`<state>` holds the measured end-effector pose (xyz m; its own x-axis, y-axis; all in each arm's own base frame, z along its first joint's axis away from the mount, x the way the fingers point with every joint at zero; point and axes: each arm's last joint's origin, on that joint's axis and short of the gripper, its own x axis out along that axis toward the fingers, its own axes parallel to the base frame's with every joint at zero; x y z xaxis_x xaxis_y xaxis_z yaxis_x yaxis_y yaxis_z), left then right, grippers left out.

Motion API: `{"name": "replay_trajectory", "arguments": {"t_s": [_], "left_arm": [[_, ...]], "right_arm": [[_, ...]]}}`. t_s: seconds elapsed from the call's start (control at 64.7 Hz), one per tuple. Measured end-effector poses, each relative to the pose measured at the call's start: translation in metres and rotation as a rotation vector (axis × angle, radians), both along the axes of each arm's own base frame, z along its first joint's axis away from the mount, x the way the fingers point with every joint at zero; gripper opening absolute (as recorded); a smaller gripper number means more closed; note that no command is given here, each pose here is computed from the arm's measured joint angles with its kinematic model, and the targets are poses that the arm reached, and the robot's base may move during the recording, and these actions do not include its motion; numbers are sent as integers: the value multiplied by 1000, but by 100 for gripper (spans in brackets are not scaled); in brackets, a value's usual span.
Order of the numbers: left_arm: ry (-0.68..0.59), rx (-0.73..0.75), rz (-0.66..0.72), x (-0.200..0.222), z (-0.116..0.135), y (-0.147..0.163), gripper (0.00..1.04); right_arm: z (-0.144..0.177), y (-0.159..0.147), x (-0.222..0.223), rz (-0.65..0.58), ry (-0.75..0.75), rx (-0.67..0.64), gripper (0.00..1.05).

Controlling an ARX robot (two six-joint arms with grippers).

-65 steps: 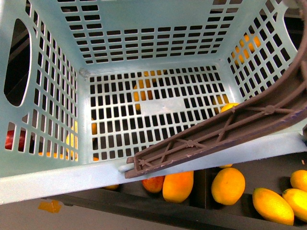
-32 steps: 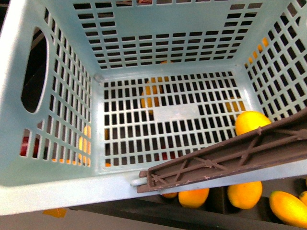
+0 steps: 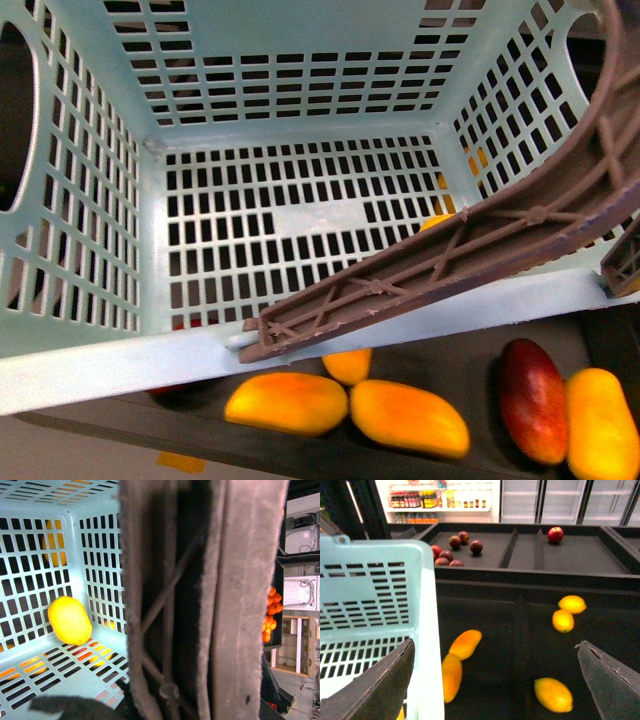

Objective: Pick lemon and mango into basket

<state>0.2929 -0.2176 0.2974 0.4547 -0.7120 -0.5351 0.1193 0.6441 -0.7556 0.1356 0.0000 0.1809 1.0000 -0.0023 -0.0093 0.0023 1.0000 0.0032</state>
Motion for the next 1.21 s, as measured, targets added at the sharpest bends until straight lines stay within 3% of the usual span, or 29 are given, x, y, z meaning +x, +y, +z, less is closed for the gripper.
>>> {"name": "replay_trajectory", "arguments": {"t_s": [0.804,0.819,0.85,0.912,0.958,1.051,1.205], "left_arm": [[-12,4,20,3,2,5,14],[-15,6,17,3,2,5,14],[-13,5,11,2,1,4,14],[-6,0,11,2,1,3,14],[-4,-3,2,1,2,2,14],[-2,-7,-6,0,1,2,14],[2,-11,-15,-1,2,0,14]], "right_arm": [[0,0,0,8,0,0,96],[-1,0,1,-4,24,7,96],[0,-1,8,-159,218,69,96],[1,-10,15,-363,430,118,96],[-6,-17,19,-416,535,136,96],[-25,-36,30,-436,630,188,96],[-47,-73,58,-403,659,221,96]]}}
